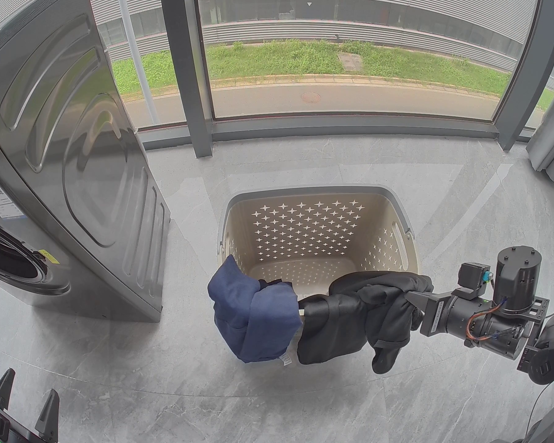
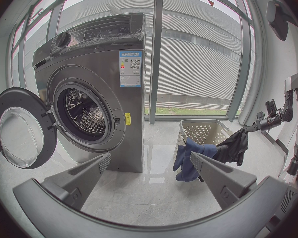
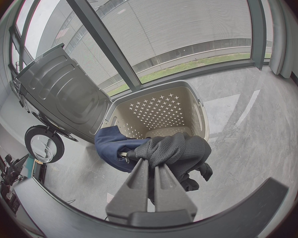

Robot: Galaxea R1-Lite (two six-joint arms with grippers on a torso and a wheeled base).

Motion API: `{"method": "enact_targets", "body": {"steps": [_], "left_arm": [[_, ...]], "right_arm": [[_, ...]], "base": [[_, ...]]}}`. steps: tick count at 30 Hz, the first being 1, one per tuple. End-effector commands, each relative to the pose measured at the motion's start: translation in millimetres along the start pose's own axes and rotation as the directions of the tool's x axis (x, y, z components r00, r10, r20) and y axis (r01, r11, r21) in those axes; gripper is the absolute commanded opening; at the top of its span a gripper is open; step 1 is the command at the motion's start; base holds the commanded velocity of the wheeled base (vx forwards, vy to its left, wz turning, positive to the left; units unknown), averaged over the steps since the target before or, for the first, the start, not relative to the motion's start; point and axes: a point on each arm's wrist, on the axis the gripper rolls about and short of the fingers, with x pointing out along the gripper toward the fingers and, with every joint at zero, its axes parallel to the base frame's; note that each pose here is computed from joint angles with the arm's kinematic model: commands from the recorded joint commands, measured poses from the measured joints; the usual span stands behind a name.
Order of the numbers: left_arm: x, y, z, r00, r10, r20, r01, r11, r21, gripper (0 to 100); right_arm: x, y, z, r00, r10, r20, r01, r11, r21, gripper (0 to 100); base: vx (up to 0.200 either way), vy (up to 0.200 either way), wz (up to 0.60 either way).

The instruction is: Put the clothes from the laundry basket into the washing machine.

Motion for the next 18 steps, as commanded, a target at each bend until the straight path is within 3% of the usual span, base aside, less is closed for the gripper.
{"method": "enact_targets", "body": {"steps": [1, 4, 11, 12, 14, 16, 18], "left_arm": [[0, 0.3, -5.3, 1.0, 0.0, 0.001, 0.0, 1.0, -0.001, 100], [0, 0.3, -5.3, 1.0, 0.0, 0.001, 0.0, 1.0, -0.001, 100], [0, 0.3, -5.3, 1.0, 0.0, 0.001, 0.0, 1.0, 0.002, 100], [0, 0.3, -5.3, 1.0, 0.0, 0.001, 0.0, 1.0, 0.002, 100], [0, 0.3, -5.3, 1.0, 0.0, 0.001, 0.0, 1.0, 0.002, 100], [0, 0.3, -5.3, 1.0, 0.0, 0.001, 0.0, 1.0, 0.002, 100], [0, 0.3, -5.3, 1.0, 0.0, 0.001, 0.0, 1.0, 0.002, 100]], "right_arm": [[-3, 1.7, 5, 1.0, 0.009, 0.025, -0.009, 1.0, 0.001, 0], [-4, 3.3, 9, 0.999, 0.012, 0.05, -0.012, 1.0, 0.0, 0], [-25, 25.0, 32, 0.978, 0.117, 0.173, -0.115, 0.993, -0.022, 0], [-39, 34.6, 45, 0.956, 0.169, 0.238, -0.164, 0.986, -0.039, 0], [-45, 38.6, 52, 0.946, 0.189, 0.263, -0.182, 0.982, -0.05, 0], [-57, 46.1, 65, 0.916, 0.234, 0.325, -0.211, 0.972, -0.107, 0], [-60, 47.6, 67, 0.911, 0.244, 0.333, -0.216, 0.969, -0.119, 0]], "base": [[0.0, 0.0, 0.0], [0.0, 0.0, 0.0], [0.0, 0.0, 0.0], [0.0, 0.0, 0.0], [0.0, 0.0, 0.0], [0.0, 0.0, 0.0], [0.0, 0.0, 0.0]]}}
